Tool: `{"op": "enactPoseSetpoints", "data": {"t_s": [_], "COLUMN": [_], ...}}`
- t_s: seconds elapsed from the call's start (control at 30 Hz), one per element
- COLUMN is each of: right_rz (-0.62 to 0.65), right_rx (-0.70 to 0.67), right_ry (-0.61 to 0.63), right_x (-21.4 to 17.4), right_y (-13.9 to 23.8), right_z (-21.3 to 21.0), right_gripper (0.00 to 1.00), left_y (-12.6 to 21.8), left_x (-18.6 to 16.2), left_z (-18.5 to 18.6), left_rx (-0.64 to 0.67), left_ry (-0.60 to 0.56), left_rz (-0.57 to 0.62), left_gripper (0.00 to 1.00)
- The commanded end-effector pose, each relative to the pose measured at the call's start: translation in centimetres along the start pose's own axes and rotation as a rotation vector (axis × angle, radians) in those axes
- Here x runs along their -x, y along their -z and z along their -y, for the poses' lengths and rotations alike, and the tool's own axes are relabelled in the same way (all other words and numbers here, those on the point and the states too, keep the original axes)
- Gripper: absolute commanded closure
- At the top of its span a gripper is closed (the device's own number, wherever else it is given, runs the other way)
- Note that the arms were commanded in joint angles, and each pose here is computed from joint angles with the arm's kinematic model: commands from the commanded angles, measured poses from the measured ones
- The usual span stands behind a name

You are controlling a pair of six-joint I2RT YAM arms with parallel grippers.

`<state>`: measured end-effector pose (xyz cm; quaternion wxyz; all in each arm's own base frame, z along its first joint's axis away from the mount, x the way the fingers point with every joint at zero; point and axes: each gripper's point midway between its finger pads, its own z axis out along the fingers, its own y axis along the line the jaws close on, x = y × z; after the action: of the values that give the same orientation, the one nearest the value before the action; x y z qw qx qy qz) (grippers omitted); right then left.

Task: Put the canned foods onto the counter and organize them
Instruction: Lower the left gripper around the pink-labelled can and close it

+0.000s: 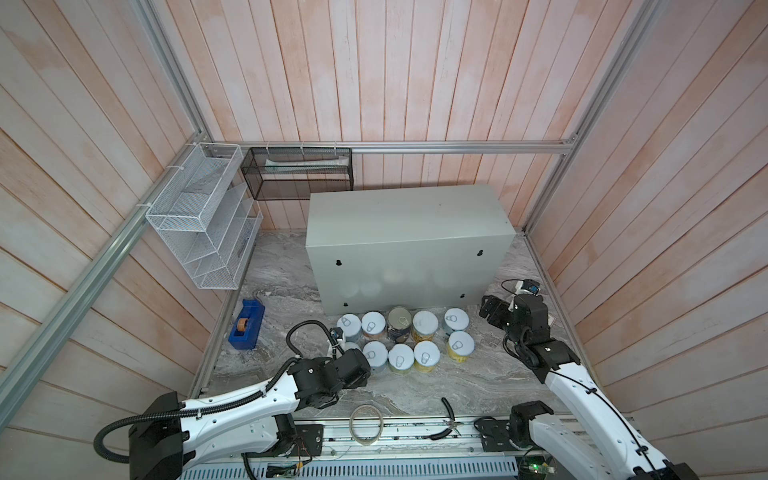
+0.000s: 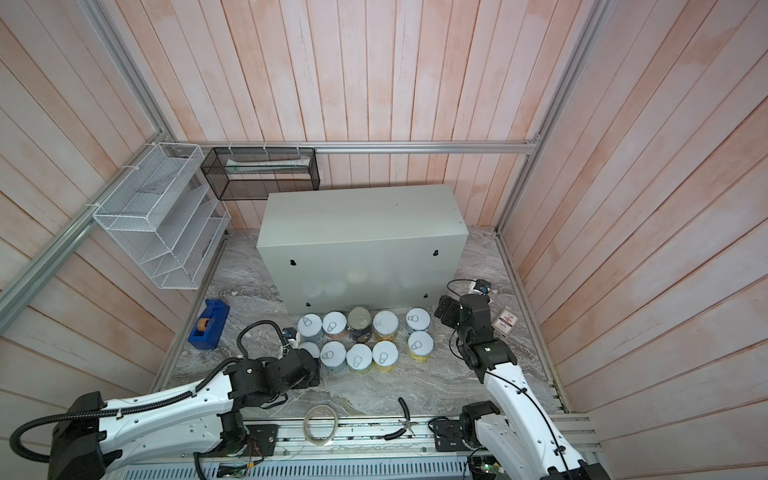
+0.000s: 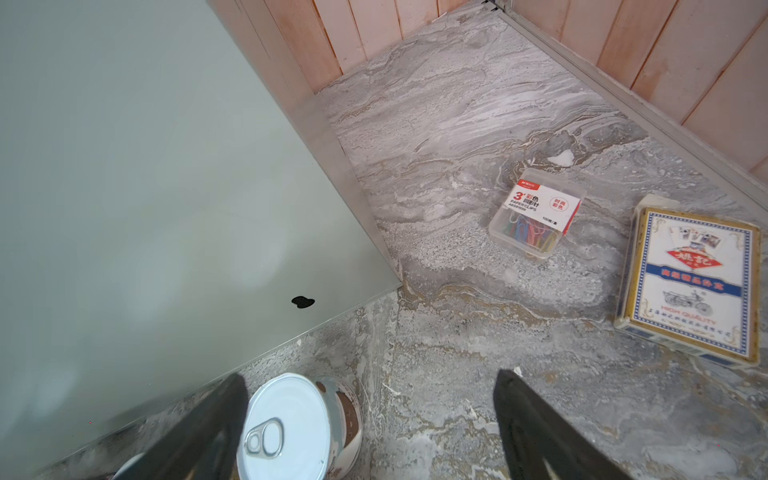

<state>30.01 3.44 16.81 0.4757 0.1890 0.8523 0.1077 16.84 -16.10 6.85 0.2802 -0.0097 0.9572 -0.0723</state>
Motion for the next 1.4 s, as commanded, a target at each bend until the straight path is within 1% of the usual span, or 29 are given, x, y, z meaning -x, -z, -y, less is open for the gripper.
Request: {"op": "enactPoseSetpoints", "data": {"t_s": [0.0, 0.17, 0.4, 0.5, 0.63, 0.73, 0.83, 0.97, 1.17, 1.37], "right_rz": [-0.004, 0.005, 0.008, 0.006, 0.006, 0.007, 0.007, 0.009, 0.014, 0.015], "right_rx": [0.018, 0.011, 0.011, 0.017, 0.019, 0.018, 0.022, 0.014, 0.012, 0.013], "right_ry": [0.014, 0.018, 0.015, 0.015, 0.013, 0.010, 0.009, 0.013, 0.017, 0.020], "right_x": [-0.3, -0.3, -0.5, -0.6, -0.6, -0.6, -0.7, -0.8, -0.9, -1.1], "right_y": [-0.1, -0.2, -0.3, -0.4, -0.5, -0.6, -0.6, -0.7, -0.6, -0.8], "right_z": [-0.3, -0.1, 0.0, -0.1, -0.1, -0.1, -0.2, 0.0, 0.2, 0.3], "right_gripper": [0.09, 0.09, 0.09, 0.09, 0.09, 0.09, 0.09, 0.09, 0.09, 0.09], "left_y": [-0.7, -1.6, -2.5, -2.5, -2.6, -2.8, -3.2, -4.1, -4.9, -5.2], "left_x": [0.8, 1.1, 1.2, 1.8, 3.0, 3.8, 4.2, 3.9, 3.4, 3.8], "left_z": [-0.1, -0.5, -1.8, -2.4, -2.4, -2.0, -1.8, -1.7, -2.4, -2.4], "left_rx": [0.027, 0.056, 0.117, 0.126, 0.105, 0.101, 0.128, 0.146, 0.192, 0.206], "left_ry": [0.030, 0.059, 0.100, 0.133, 0.160, 0.147, 0.123, 0.102, 0.111, 0.110], "left_rz": [0.059, 0.100, 0.129, 0.156, 0.197, 0.221, 0.226, 0.211, 0.210, 0.235], "left_gripper": [0.02, 0.03, 0.03, 0.04, 0.04, 0.04, 0.04, 0.04, 0.05, 0.09]}}
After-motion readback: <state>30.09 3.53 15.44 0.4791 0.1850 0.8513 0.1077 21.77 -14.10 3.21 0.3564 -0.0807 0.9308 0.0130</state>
